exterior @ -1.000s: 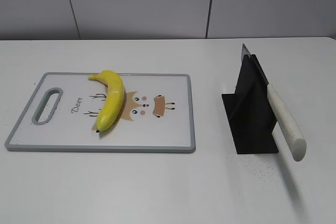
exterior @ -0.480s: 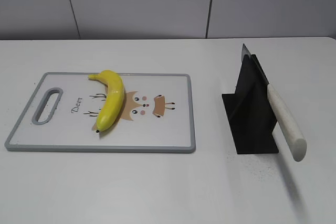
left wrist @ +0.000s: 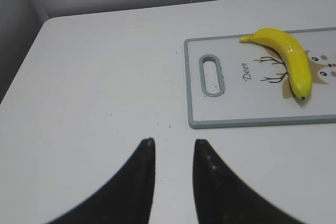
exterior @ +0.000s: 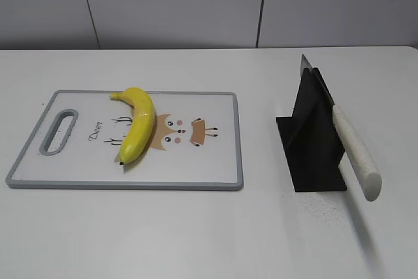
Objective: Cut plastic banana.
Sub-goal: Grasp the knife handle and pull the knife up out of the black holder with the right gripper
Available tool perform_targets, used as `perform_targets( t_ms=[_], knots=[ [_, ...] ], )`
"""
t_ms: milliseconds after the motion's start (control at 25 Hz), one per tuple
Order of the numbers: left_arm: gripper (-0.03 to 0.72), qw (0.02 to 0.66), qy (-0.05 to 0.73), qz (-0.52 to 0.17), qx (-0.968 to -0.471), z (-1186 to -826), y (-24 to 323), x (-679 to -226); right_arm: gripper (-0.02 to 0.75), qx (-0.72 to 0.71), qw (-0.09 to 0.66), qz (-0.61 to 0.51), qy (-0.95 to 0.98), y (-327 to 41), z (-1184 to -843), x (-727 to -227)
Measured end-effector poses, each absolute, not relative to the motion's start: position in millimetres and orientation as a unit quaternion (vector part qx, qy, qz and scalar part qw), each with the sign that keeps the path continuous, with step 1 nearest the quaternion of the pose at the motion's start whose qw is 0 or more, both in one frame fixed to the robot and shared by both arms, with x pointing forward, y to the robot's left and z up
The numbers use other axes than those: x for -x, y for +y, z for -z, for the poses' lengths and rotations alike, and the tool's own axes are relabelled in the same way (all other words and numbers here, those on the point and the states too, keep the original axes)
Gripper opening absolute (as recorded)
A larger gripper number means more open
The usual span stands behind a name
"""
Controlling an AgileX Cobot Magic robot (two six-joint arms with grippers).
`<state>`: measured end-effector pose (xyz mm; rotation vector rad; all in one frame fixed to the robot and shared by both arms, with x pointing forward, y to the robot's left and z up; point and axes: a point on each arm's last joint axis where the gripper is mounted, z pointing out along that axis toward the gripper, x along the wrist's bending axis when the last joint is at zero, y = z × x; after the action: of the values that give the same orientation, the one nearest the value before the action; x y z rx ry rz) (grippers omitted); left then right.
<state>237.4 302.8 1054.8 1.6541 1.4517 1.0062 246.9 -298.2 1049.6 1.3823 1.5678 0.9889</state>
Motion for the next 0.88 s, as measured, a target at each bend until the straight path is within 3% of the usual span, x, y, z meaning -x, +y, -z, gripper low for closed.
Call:
perform_targets(
  t_ms=[120,520,880],
  knots=[
    [0.24,0.353,0.561,-0.389,-0.64,-1055,303,-237,0.555,-0.556,0.393,-0.372,0.631,-299,-1061,-256],
    [0.24,0.353,0.561,-0.389,-0.64,-1055,303,-237,0.555,-0.633,0.25,-0.304,0.666,-290,-1107,-316],
    [0.24,0.353,0.561,-0.389,-0.64,-1055,303,-237,0.555,-0.666,0.166,-0.219,0.693,-286,-1122,-371]
  ],
)
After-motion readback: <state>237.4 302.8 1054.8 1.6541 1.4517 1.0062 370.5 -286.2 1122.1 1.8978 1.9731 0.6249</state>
